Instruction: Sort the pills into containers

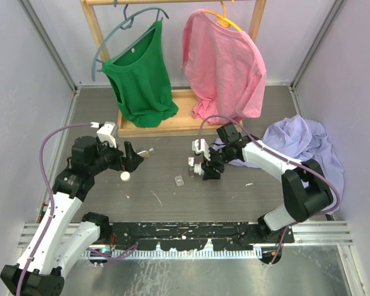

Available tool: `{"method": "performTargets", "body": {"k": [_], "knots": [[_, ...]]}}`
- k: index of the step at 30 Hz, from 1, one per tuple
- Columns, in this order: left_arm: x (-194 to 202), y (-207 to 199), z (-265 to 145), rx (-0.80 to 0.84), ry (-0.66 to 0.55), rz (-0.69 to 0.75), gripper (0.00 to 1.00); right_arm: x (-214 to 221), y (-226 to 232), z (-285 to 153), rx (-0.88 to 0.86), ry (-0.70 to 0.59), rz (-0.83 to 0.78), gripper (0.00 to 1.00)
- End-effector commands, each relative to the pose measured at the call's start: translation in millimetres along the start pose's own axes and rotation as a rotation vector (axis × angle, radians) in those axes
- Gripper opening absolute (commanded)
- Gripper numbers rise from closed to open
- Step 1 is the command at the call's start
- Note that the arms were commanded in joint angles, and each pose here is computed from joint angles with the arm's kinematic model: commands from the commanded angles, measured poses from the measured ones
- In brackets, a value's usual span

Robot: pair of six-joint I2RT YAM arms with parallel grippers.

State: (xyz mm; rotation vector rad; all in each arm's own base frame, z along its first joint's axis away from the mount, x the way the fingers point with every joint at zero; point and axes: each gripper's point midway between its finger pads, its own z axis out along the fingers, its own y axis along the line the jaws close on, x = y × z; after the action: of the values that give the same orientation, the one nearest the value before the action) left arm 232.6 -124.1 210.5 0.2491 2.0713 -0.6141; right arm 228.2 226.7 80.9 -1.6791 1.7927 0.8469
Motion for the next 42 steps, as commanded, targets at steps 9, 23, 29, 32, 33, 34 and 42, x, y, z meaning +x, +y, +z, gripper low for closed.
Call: {"method": "performTargets", "body": {"k": [9, 23, 29, 32, 33, 34, 42], "knots": [[-18, -7, -3, 0.027, -0.076, 0.018, 0.98, 1, -37, 5, 0.068, 0.137, -0.032, 0.01], [-18, -7, -4, 0.026, -0.079, 0.018, 0.98, 14, -40, 15, 0.06, 0.229, -0.009, 0.01], [-19, -7, -4, 0.027, -0.08, 0.019, 0.98, 17, -42, 18, 0.075, 0.266, -0.017, 0.01], [-18, -7, -4, 0.027, -0.079, 0.02, 0.98, 17, -42, 19, 0.08, 0.277, -0.022, 0.01], [-19, -7, -4, 0.027, -0.08, 0.02, 0.98, 16, -42, 19, 0.082, 0.28, -0.024, 0.01], [-19, -7, -4, 0.027, -0.081, 0.02, 0.98, 16, -42, 19, 0.084, 0.285, -0.028, 0.01], [-19, -7, -5, 0.025, -0.083, 0.021, 0.98, 18, -42, 21, 0.102, 0.326, -0.045, 0.01]]}}
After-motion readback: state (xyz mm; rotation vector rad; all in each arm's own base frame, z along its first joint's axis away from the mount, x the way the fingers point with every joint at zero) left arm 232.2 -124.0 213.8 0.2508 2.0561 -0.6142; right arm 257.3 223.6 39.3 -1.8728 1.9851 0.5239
